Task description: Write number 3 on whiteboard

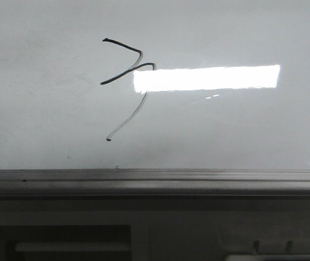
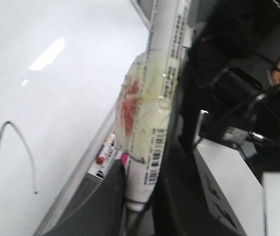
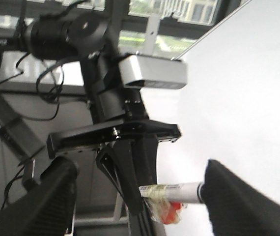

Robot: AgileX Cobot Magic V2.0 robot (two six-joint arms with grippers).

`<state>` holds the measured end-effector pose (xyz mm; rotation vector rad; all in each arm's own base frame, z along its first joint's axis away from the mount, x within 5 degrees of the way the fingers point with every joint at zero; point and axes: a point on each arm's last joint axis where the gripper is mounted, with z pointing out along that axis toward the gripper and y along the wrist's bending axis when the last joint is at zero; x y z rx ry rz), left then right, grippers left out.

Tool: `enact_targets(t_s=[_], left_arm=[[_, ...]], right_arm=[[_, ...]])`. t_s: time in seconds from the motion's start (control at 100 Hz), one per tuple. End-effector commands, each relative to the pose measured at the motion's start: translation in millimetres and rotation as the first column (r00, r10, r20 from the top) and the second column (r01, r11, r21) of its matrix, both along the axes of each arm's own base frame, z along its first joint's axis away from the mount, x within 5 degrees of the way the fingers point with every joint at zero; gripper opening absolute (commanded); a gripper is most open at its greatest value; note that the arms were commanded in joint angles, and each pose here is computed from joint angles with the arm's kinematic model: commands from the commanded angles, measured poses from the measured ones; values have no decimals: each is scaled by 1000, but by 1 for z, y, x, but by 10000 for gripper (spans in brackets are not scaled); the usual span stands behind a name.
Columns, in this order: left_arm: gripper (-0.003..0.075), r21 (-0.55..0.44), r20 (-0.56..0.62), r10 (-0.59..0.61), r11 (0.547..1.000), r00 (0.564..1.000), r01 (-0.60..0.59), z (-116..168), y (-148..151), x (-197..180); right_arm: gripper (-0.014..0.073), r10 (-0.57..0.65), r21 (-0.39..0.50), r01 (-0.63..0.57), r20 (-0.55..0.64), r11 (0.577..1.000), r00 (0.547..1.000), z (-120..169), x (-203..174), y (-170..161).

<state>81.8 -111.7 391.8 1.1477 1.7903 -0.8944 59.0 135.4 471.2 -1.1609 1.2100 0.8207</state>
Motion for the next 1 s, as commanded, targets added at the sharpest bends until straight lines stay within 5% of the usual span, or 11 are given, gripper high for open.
enact_targets(t_s=[0.0,0.15,0.41,0.66,0.99], left_arm=[[-21,-104,-22,121,987,992,-123,3,1,7],[-21,-140,-124,271,948,955,-287,-31,1,24],[-21,-254,-155,551,780,820,-572,-60,14,52],[-20,-179,-232,572,770,787,-612,-79,4,71],[-20,-78,-281,586,776,760,-626,-102,-6,90]], right_arm=[[340,-109,145,107,5,984,994,19,-6,-28],[-72,-212,166,209,-2,964,977,2,-14,-53],[-61,-264,122,284,-154,951,952,-56,-15,-61],[-61,-298,103,332,-253,938,920,-89,-5,-56],[-61,-303,117,343,-271,932,914,-91,-3,-56]])
